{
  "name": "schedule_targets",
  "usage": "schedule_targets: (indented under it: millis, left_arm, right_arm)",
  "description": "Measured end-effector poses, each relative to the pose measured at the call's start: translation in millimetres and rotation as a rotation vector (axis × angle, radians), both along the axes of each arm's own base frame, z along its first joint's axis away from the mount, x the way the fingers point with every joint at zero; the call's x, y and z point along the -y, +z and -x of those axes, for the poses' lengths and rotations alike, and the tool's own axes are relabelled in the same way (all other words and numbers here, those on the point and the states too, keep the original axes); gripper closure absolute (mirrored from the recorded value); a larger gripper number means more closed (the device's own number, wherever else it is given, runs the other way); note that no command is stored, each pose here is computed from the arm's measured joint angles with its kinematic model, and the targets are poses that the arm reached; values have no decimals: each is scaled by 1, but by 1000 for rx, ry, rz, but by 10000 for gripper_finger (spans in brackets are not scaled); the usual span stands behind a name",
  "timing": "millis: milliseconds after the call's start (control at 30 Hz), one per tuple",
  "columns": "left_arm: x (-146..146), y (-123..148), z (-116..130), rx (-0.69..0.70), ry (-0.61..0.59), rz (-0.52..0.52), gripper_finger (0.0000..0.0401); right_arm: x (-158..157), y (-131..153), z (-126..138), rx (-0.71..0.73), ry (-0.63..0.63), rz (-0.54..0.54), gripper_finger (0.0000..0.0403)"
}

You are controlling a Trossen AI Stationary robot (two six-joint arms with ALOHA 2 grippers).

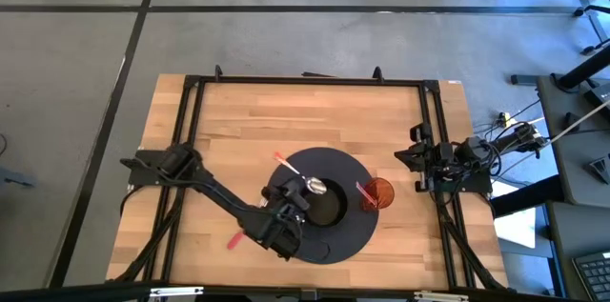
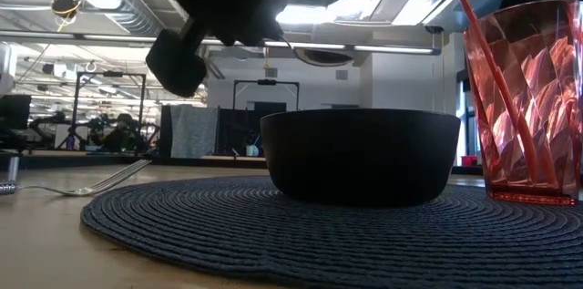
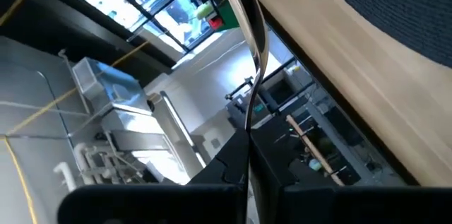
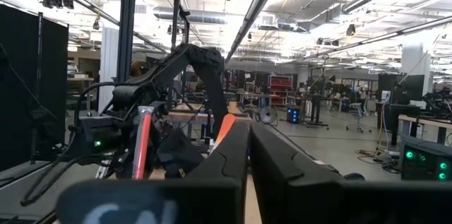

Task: Pick & Place Utensil
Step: Put the orange spoon into the black bowl on the mat

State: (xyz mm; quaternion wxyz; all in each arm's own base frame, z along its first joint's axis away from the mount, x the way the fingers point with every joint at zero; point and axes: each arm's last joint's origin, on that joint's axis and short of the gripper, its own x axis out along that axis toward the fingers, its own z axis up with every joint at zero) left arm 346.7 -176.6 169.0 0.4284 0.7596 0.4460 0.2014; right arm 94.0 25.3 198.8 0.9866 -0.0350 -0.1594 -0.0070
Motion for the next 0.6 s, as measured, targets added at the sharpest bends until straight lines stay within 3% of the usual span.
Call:
schedule_targets:
  millis: [200,400,600]
  left_arm:
    - [-4,-4,-3,-129,-1,-56,399]
    - [-8,-6,-5,-139,11,-33,399]
    - [-14,-28,-14,-180,34,-71,399]
  right_arm:
    - [0,0,0,0,0,0,386]
    - [0,0,0,0,0,0,386]
    - [0,0,0,0,0,0,386]
